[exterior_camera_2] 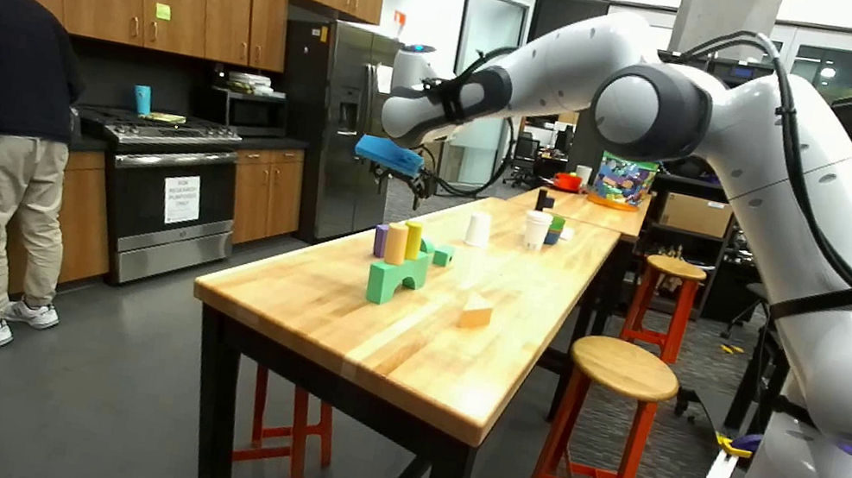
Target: Move the purple block forward
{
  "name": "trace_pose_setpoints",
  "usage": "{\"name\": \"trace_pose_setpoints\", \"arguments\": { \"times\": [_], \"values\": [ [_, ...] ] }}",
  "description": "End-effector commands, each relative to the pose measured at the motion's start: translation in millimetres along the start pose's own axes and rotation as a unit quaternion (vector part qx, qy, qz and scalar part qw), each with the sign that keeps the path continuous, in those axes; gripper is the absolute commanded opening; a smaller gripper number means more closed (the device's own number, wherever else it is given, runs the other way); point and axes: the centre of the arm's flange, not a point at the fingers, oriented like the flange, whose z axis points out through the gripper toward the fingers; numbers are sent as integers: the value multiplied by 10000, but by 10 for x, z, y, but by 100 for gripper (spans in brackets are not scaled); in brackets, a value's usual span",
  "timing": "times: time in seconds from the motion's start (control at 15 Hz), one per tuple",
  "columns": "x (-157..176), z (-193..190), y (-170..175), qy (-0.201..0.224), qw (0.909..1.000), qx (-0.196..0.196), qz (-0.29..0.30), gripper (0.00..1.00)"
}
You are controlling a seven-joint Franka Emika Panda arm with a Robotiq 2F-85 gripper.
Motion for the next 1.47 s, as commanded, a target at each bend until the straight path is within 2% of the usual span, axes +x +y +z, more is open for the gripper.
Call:
{"name": "trace_pose_setpoints", "arguments": {
  "times": [0.0, 0.6, 1.07, 1.4],
  "values": [
    [21, 59, -400, 30, 10000, 4, 52, 100],
    [162, 179, -482, 250, 9994, -9, 255, 100],
    [417, 314, -325, 408, 9971, -81, 642, 100],
    [490, 367, -296, 440, 9967, -112, 673, 100]
  ]
}}
